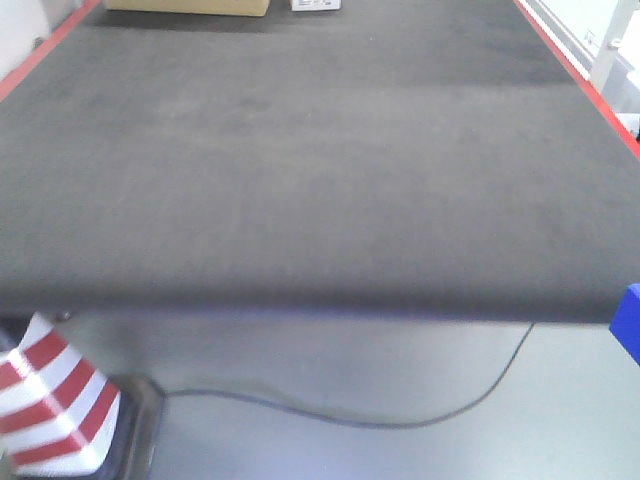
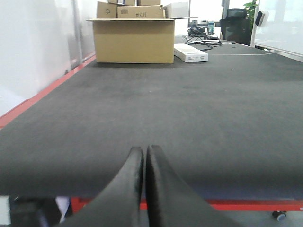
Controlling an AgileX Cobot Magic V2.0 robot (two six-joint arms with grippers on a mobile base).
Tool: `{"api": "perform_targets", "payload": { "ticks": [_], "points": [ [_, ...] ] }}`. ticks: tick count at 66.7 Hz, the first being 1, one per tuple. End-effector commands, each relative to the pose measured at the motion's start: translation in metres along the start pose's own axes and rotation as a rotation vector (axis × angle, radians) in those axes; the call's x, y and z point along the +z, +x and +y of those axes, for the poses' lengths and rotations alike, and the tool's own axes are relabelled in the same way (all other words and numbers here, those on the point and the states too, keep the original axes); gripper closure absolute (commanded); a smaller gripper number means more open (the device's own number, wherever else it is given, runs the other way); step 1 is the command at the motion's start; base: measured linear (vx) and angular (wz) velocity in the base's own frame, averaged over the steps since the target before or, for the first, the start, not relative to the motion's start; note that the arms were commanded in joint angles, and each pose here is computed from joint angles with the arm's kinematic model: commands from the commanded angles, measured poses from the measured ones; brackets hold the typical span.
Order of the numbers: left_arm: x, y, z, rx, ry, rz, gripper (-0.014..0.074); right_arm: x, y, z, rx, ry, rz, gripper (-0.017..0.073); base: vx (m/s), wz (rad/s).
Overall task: Pour parts from conveyor to right shelf
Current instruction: 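Drive away from the conveyor holding the part in the right gripper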
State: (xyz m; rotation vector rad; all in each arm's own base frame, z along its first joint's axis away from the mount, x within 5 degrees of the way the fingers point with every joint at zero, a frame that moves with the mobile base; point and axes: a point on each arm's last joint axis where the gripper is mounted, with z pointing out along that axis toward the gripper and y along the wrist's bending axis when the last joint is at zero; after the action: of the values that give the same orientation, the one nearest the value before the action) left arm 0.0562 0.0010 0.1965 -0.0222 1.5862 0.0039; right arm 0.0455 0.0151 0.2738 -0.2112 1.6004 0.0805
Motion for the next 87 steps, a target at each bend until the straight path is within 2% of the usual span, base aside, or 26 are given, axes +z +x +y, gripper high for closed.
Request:
{"api": "perform_targets", "payload": {
  "ticks": [1, 51, 87],
  "points": [
    [-0.0022, -0.0156, -0.0002, -0.013, 0.002, -0.103, 0.0600, -0.0011, -0.0138, -0.0039, 0.002, 0.042, -0.082, 0.0567, -0.44, 0.09],
    [-0.0022, -0.0156, -0.0002, -0.013, 0.002, -0.103, 0.0600, -0.0011, -0.0138, -0.0039, 0.001, 0.042, -0.082, 0.0567, -0.30, -0.01],
    [-0.0022, -0.0156, -0.0002, -0.013, 0.002, -0.103, 0.0600, -0.0011, -0.0138, -0.0039, 0.001, 0.042, -0.082, 0.0567, -0.20, -0.84]
  ]
}}
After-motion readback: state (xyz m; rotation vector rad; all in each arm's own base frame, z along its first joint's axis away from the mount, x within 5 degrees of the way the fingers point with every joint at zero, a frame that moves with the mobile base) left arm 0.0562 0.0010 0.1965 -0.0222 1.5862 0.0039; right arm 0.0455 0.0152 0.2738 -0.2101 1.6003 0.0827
